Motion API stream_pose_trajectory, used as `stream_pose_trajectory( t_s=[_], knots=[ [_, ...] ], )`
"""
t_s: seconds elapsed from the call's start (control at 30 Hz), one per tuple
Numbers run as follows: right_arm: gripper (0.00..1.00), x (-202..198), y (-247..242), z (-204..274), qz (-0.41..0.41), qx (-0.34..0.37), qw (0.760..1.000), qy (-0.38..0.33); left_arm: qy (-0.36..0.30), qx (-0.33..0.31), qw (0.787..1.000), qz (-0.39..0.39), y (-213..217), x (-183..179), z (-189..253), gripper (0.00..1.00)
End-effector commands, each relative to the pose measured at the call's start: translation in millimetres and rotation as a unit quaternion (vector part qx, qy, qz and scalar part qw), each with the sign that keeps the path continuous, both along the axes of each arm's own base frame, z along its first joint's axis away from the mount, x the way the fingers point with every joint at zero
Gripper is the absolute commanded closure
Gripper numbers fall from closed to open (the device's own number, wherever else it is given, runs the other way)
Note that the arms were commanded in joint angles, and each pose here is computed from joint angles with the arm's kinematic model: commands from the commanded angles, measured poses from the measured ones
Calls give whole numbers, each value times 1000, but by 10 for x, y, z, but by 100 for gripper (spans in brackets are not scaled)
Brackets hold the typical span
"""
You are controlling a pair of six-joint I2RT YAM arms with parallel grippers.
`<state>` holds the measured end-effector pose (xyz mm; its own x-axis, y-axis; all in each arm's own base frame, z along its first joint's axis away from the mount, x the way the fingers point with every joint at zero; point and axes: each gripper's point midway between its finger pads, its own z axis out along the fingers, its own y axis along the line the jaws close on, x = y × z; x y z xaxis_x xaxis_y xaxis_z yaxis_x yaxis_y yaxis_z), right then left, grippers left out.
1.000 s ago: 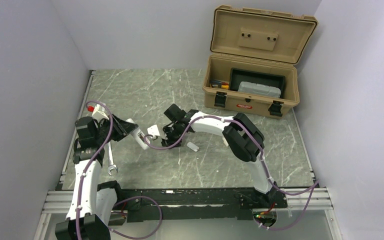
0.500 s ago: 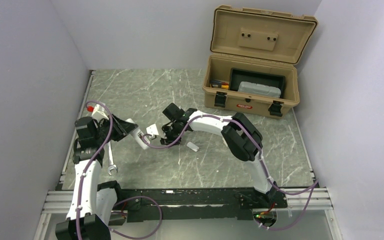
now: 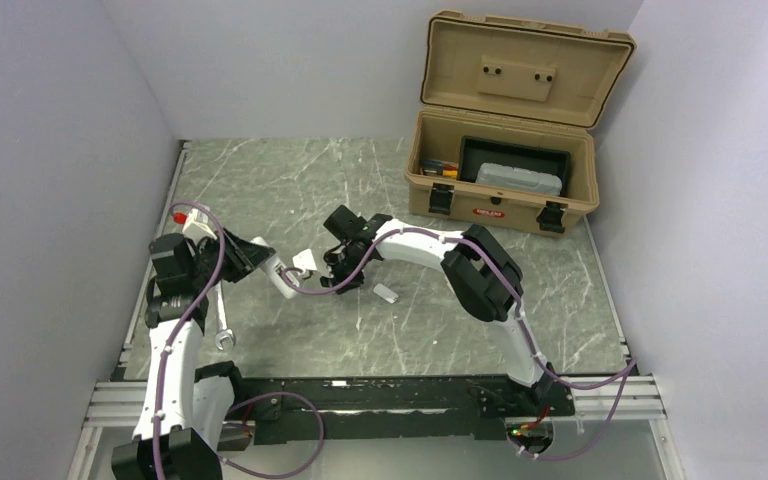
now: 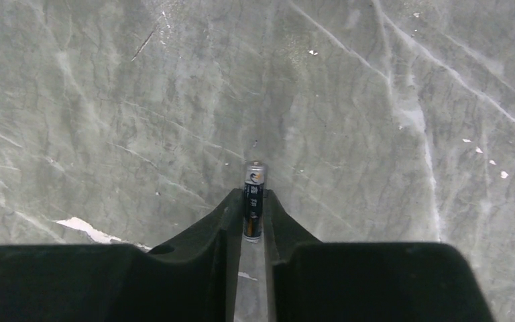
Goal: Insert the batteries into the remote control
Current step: Pick up the battery from the center of the board, then load the battery into the remote control.
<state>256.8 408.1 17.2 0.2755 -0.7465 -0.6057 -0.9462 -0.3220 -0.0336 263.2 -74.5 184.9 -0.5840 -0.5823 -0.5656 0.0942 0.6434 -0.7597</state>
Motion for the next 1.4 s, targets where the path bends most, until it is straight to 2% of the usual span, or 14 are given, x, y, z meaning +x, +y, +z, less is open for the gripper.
stream_pose_trajectory(
  t_s=[0.0,0.1,0.23,0.33,0.47,0.7,0.8,0.93,1.0,1.03,1.1,1.17,1.27,1.37],
  knots=[
    [87,-107,-154,-241,1,-53,998,32,-27,4,1000,-11,-8,24,98,100],
    [100,-126,-155,-259,-7,-54,998,42,-26,4,1000,-10,-6,24,96,100],
    [100,-115,-127,-109,-41,-14,998,43,-25,4,1000,-10,-3,25,90,100],
    [100,-21,-17,186,-91,55,994,36,-26,6,1000,-11,-2,30,94,100],
    [100,8,44,690,-157,142,976,44,-34,19,999,-13,16,38,135,100],
    [100,10,-51,1347,-309,262,910,87,-48,22,998,-25,-23,11,173,100],
    [100,-31,-197,1695,-373,319,864,115,-62,14,997,-36,-108,-35,217,100],
    [100,-128,-392,2154,-433,378,804,154,-98,-8,992,-75,-436,-139,387,100],
    [100,-222,-473,2313,-444,396,790,149,-119,-24,987,-103,-663,-215,487,100],
    [100,-310,-499,2389,-442,401,790,142,-131,-40,983,-119,-782,-266,548,100],
    [100,-429,-581,2504,-449,407,788,109,-142,-74,976,-145,-969,-344,607,100],
    [100,-483,-707,2616,-479,412,772,75,-153,-110,968,-169,-1124,-406,685,100],
    [100,-573,-862,2687,-520,404,747,90,-159,-157,954,-201,-1335,-507,788,100],
    [100,-684,-944,2692,-533,407,733,116,-165,-180,946,-216,-1491,-547,898,100]
  ],
)
